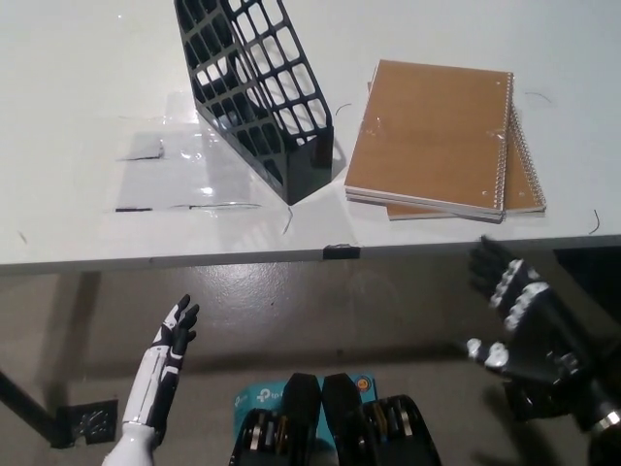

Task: Use the right hand to pick up a book from the book holder on the left side and put it on another book on the right side

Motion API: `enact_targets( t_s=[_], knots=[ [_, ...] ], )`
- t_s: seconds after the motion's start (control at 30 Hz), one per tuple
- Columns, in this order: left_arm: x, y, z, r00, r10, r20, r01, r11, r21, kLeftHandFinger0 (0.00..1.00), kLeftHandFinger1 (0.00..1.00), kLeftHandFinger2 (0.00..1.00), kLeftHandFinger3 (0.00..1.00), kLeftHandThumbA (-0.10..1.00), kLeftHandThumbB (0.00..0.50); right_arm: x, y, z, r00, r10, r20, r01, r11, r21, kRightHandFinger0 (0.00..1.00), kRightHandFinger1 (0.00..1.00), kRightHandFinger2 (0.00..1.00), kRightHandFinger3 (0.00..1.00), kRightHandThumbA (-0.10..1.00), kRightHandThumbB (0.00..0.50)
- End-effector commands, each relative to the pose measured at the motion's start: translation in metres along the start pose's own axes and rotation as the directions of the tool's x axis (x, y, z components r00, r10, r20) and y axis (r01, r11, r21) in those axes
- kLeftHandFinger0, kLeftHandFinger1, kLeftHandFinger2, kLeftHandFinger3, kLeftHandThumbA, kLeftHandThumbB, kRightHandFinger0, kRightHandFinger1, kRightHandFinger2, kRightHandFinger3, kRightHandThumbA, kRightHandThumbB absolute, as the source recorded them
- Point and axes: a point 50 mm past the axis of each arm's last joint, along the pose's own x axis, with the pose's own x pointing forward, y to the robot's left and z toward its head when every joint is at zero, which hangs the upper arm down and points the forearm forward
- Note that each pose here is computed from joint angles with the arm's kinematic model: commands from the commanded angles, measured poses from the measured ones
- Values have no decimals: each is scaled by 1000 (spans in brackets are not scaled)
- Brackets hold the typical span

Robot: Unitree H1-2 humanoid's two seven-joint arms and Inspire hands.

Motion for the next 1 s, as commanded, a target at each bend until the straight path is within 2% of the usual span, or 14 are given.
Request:
enact_targets(
  t_s=[0.0, 0.1, 0.3, 0.37, 0.43, 0.57, 0.73, 0.97],
  knots=[
    [3, 8, 14, 998, -17, 60, 18, 1000, -14, 1000, 1000, 1000, 1000, 1000, 183, 6, 3, -5, 991, -38, 129, 58, 987, -153, 1000, 1000, 1000, 1000, 883, 150],
    [0, 8, 13, 998, -31, 54, 32, 999, -5, 1000, 1000, 1000, 1000, 1000, 184, 7, -2, -23, 995, -60, 74, 72, 985, -159, 1000, 1000, 1000, 1000, 891, 127],
    [-9, 4, 9, 999, -40, 34, 40, 999, -12, 1000, 1000, 1000, 1000, 1000, 167, -2, -7, -51, 996, -85, 6, 85, 989, -118, 1000, 1000, 1000, 1000, 869, 139],
    [-13, 3, 6, 999, -43, 33, 44, 999, -16, 1000, 1000, 1000, 1000, 1000, 165, -6, -8, -58, 996, -86, -1, 86, 990, -111, 1000, 1000, 1000, 1000, 853, 129],
    [-17, 3, 5, 999, -44, 26, 45, 999, -21, 1000, 1000, 1000, 1000, 1000, 164, -10, -8, -66, 995, -98, -35, 93, 990, -110, 1000, 1000, 1000, 1000, 861, 158],
    [-22, 3, 4, 999, -42, 15, 42, 999, -4, 1000, 1000, 1000, 1000, 1000, 148, -17, -6, -70, 993, -102, -57, 95, 989, -112, 1000, 1000, 1000, 1000, 852, 162],
    [-27, 1, 0, 999, -47, 1, 47, 999, -9, 1000, 1000, 1000, 1000, 1000, 156, -23, -6, -75, 994, -79, -70, 70, 989, -127, 1000, 1000, 1000, 1000, 849, 134],
    [-30, 0, -1, 999, -46, 3, 46, 999, -21, 1000, 1000, 1000, 1000, 990, 146, -25, -4, -78, 992, -69, -103, 55, 990, -132, 1000, 1000, 1000, 1000, 831, 180]
  ],
)
